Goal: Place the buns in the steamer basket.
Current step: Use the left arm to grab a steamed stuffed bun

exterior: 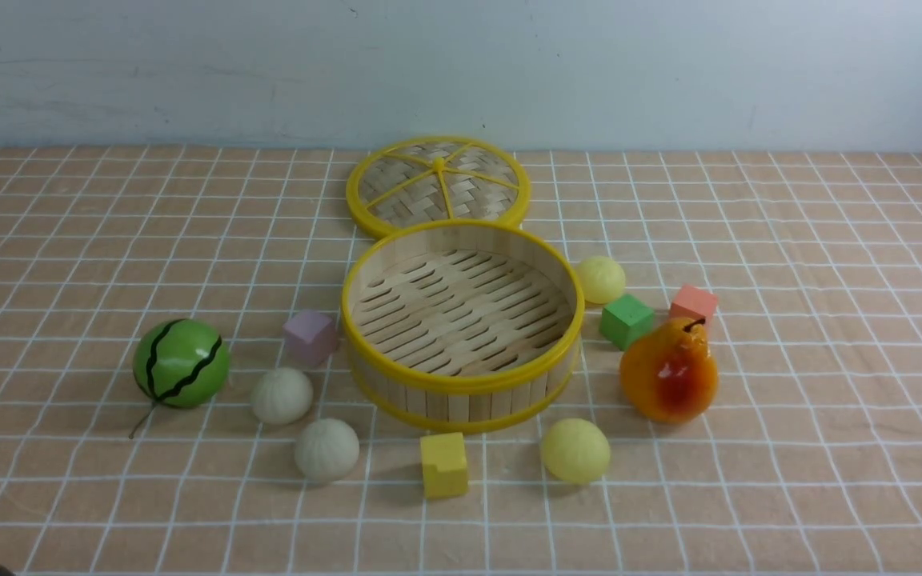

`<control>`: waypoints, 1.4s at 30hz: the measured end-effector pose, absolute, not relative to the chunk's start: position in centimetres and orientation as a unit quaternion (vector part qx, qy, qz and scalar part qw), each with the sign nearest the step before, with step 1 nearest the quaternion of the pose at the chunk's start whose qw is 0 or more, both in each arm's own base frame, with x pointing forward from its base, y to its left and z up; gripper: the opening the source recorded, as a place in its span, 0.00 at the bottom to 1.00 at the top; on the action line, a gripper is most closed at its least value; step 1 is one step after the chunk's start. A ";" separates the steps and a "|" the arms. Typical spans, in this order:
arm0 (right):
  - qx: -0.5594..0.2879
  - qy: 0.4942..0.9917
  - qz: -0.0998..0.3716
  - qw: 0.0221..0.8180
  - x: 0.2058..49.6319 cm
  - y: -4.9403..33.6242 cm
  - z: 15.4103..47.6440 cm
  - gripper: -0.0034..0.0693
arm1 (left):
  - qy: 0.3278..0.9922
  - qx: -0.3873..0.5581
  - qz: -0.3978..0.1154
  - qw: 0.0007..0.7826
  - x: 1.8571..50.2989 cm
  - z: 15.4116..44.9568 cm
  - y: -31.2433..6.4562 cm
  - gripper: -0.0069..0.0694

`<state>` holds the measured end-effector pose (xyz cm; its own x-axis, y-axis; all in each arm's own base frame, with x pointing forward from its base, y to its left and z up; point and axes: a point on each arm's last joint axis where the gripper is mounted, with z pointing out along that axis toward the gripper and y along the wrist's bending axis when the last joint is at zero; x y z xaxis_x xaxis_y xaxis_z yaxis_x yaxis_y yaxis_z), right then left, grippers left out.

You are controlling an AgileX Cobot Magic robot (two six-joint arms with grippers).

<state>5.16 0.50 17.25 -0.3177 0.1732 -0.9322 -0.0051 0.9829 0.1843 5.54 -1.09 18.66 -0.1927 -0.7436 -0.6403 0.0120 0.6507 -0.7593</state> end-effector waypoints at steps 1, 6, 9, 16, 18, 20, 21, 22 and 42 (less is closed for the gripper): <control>0.052 0.808 0.077 0.582 5.2 0.5 17.3 0.38 | 0.686 -0.276 -0.344 0.579 5.6 18.9 -1.1 0.40; 0.052 0.808 0.077 0.582 5.2 0.5 17.3 0.38 | 0.623 -0.311 -0.390 0.603 5.6 20.0 -0.7 0.37; 0.052 0.808 0.077 0.581 5.2 0.5 17.2 0.38 | 0.613 -0.310 -0.408 0.601 5.4 21.7 -0.8 0.25; 0.052 0.808 0.077 0.581 5.2 0.5 17.2 0.38 | 0.767 -0.199 -0.304 0.529 6.0 28.3 -2.1 0.07; 0.052 0.808 0.077 0.581 5.2 0.5 17.2 0.38 | 0.818 -0.173 -0.265 0.481 7.1 29.0 -2.3 0.07; 0.052 0.808 0.077 0.581 5.2 0.5 17.2 0.38 | 0.852 -0.151 -0.236 0.443 8.3 29.3 -2.5 0.07; 0.052 0.808 0.077 0.581 5.2 0.5 17.2 0.38 | 0.879 -0.129 -0.209 0.408 9.6 29.6 -2.6 0.07; 0.052 0.808 0.077 0.581 5.2 0.5 17.2 0.38 | 0.894 -0.119 -0.194 0.385 10.6 29.4 -2.7 0.07; 0.052 0.808 0.077 0.581 5.2 0.5 17.2 0.38 | 0.974 0.127 -0.079 0.168 29.6 26.0 -14.2 0.07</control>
